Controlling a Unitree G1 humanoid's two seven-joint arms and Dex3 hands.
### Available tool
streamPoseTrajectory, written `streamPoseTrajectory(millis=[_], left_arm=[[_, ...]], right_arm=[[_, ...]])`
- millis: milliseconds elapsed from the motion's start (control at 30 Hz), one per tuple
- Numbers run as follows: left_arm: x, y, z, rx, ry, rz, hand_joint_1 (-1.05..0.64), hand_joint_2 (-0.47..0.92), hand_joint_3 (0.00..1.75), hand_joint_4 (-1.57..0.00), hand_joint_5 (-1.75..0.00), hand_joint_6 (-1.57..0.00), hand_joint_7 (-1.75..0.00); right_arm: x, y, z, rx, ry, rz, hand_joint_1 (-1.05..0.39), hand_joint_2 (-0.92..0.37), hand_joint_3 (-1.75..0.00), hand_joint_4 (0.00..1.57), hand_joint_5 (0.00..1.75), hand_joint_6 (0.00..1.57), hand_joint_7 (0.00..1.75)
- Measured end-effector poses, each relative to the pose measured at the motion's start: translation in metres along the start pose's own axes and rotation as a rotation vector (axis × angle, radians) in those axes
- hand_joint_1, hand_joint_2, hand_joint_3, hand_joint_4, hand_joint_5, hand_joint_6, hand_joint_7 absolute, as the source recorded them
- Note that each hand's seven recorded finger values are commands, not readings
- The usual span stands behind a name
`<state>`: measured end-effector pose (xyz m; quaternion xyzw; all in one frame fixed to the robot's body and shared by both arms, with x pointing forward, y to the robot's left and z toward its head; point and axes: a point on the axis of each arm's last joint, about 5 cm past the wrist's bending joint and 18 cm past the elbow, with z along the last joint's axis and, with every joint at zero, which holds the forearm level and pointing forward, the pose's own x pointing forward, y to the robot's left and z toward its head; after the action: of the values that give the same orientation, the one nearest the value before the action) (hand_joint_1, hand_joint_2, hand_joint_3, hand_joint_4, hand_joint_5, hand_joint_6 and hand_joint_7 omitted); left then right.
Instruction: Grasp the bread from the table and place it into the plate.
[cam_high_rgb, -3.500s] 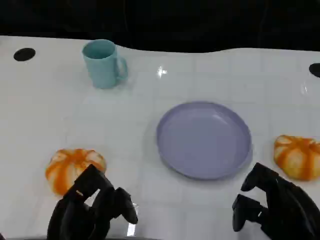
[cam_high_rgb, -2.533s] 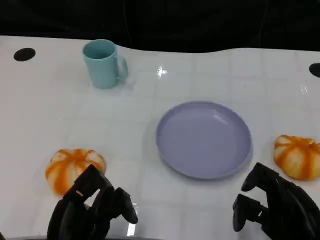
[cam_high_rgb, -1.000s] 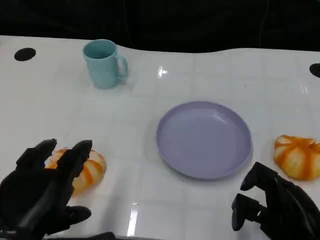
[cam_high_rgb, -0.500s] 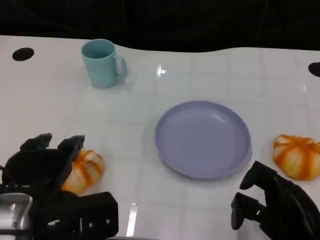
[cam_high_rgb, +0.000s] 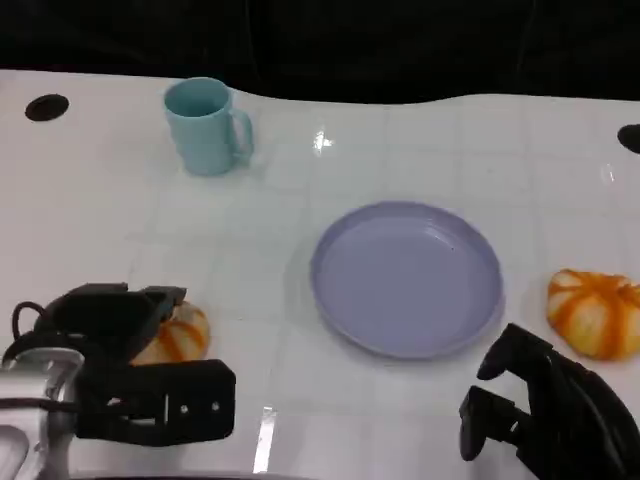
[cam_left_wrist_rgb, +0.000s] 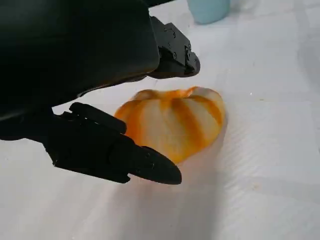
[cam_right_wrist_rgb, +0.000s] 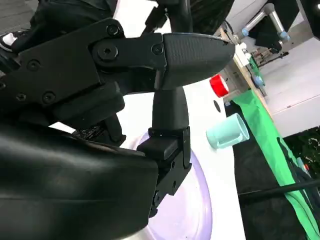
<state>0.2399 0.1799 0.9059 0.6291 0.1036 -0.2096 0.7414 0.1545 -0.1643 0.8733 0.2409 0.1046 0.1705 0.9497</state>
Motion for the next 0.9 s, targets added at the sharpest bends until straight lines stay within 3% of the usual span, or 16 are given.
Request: streamPoseTrajectory(millis=[333, 433, 500, 533, 567, 600, 667, 733, 767, 800, 833, 867, 900], left_arm=[[0.020, 0.001, -0.008, -0.016, 0.006, -0.043, -0.57, 0.91, 0.01, -0.04, 0.00, -0.14, 0.00], [0.024, 0.002, -0.009, -0.035, -0.005, -0.058, -0.43, 0.92, 0.06, -0.12, -0.05, -0.20, -0.02], [0.028, 0.001, -0.014, -0.073, -0.023, -0.072, -0.27, 0.92, 0.22, -0.41, -0.20, -0.38, -0.09], [0.029, 0.000, -0.016, -0.093, -0.034, -0.070, -0.25, 0.92, 0.25, -0.48, -0.23, -0.42, -0.10], [0.030, -0.002, -0.019, -0.113, -0.043, -0.060, -0.25, 0.92, 0.34, -0.63, -0.34, -0.57, -0.13], [0.031, -0.004, -0.021, -0.133, -0.053, -0.040, -0.26, 0.92, 0.40, -0.72, -0.65, -0.77, -0.15], [0.031, -0.007, -0.024, -0.162, -0.075, 0.020, -0.27, 0.92, 0.41, -0.75, -0.88, -0.92, -0.16], [0.032, -0.010, -0.027, -0.185, -0.088, 0.066, -0.28, 0.92, 0.42, -0.76, -0.94, -0.96, -0.16], [0.032, -0.011, -0.027, -0.190, -0.092, 0.080, -0.29, 0.90, 0.50, -0.79, -1.19, -1.08, -0.31], [0.033, -0.011, -0.028, -0.192, -0.096, 0.092, -0.29, 0.84, 0.68, -0.83, -1.46, -0.98, -0.85], [0.033, -0.012, -0.029, -0.195, -0.097, 0.111, -0.29, 0.81, 0.74, -0.87, -1.63, -0.80, -1.38], [0.034, -0.013, -0.029, -0.196, -0.099, 0.135, -0.30, 0.80, 0.75, -0.88, -1.69, -0.75, -1.56], [0.035, -0.014, -0.029, -0.196, -0.102, 0.158, -0.30, 0.84, 0.63, -0.90, -1.72, -0.70, -1.65]], right_arm=[[0.000, -0.0001, 0.000, 0.000, -0.002, 0.006, -0.56, -0.92, -0.44, 0.75, 1.75, 0.47, 1.74], [0.000, -0.0003, 0.000, 0.001, -0.001, 0.006, -0.57, -0.92, -0.42, 0.76, 1.75, 0.48, 1.74], [0.000, -0.0003, 0.000, 0.001, -0.001, 0.006, -0.56, -0.92, -0.43, 0.75, 1.75, 0.47, 1.74], [0.000, -0.0003, 0.000, 0.001, -0.001, 0.006, -0.56, -0.92, -0.43, 0.75, 1.75, 0.47, 1.74], [0.000, -0.0003, 0.000, 0.001, -0.001, 0.006, -0.55, -0.92, -0.44, 0.75, 1.75, 0.47, 1.75], [0.000, -0.0002, 0.000, -0.001, -0.001, 0.006, -0.55, -0.92, -0.45, 0.75, 1.75, 0.47, 1.75], [0.000, -0.0001, 0.000, -0.003, -0.004, 0.006, -0.56, -0.92, -0.45, 0.75, 1.75, 0.47, 1.75], [0.000, -0.0001, 0.000, -0.004, -0.007, 0.006, -0.56, -0.92, -0.45, 0.75, 1.75, 0.47, 1.75], [0.000, -0.0001, 0.000, -0.004, -0.007, 0.006, -0.55, -0.92, -0.45, 0.76, 1.75, 0.47, 1.75], [0.000, 0.0000, 0.000, -0.004, -0.008, 0.007, -0.55, -0.92, -0.45, 0.76, 1.75, 0.48, 1.75], [0.000, 0.0000, 0.000, -0.005, -0.009, 0.007, -0.54, -0.92, -0.46, 0.76, 1.75, 0.48, 1.75], [0.000, 0.0000, 0.000, -0.008, -0.011, 0.006, -0.54, -0.92, -0.46, 0.76, 1.75, 0.48, 1.75], [0.000, 0.0000, 0.000, -0.009, -0.013, 0.006, -0.54, -0.92, -0.46, 0.76, 1.75, 0.48, 1.75]])
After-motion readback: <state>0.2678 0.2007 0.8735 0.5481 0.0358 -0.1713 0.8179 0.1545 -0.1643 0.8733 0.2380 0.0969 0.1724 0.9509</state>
